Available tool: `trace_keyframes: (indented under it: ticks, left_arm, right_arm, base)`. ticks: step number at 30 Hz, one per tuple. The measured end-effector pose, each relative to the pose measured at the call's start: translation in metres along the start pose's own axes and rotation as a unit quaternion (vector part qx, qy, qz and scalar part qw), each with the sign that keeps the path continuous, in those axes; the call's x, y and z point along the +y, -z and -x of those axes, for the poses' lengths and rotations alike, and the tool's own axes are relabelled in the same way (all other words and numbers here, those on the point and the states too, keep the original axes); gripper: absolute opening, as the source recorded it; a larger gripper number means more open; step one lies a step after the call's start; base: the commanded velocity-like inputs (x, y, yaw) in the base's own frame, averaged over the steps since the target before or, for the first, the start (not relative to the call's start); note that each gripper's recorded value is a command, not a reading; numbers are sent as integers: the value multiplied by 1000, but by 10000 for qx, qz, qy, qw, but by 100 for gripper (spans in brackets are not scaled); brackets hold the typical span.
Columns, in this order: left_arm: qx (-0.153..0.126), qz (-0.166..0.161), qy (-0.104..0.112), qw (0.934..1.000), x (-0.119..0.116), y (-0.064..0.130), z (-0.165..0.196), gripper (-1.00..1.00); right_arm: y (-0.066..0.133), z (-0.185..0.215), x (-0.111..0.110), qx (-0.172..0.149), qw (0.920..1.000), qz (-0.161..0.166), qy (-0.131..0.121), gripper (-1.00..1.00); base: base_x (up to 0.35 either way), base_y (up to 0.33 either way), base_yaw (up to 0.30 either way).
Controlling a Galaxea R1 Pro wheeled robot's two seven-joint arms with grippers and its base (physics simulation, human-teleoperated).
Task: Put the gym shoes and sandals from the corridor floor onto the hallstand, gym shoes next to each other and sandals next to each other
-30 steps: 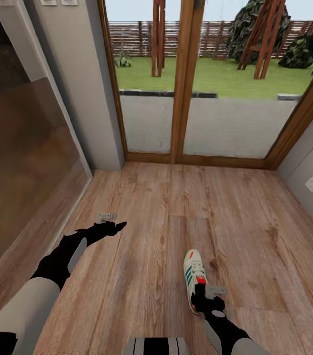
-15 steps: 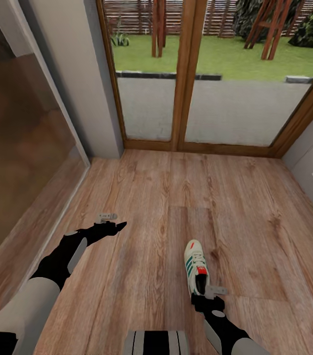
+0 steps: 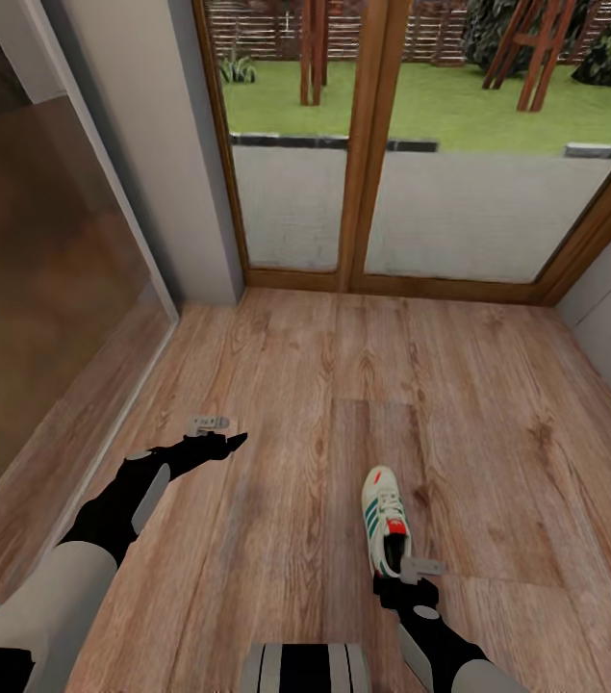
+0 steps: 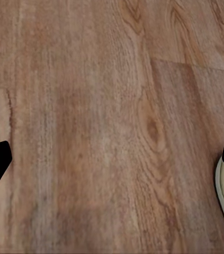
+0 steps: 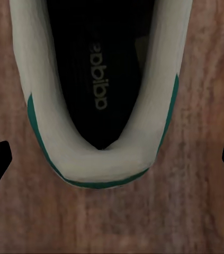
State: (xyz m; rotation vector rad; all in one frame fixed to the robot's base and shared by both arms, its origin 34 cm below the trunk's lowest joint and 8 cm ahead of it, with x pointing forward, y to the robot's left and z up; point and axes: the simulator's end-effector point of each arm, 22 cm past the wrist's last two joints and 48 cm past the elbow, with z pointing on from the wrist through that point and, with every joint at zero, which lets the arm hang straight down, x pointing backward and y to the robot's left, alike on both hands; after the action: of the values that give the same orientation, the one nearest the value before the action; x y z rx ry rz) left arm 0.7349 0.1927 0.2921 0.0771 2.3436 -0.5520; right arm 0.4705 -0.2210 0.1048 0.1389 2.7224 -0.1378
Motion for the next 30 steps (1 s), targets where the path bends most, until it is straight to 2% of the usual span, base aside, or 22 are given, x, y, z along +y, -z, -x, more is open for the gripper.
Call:
trace_keyframes:
  ticks: [9,30]
  left_arm:
    - [218,23,99,9997,9,-14,-29,100]
    - [225,25,103,9997,10,-14,-30,100]
  right_arm:
    - [-10,-25,-1,238,9997,-19,24,100]
    - [-10,-26,-1,246,9997,-19,29,100]
  base:
    - [0,0,0]
    - [8,0,0]
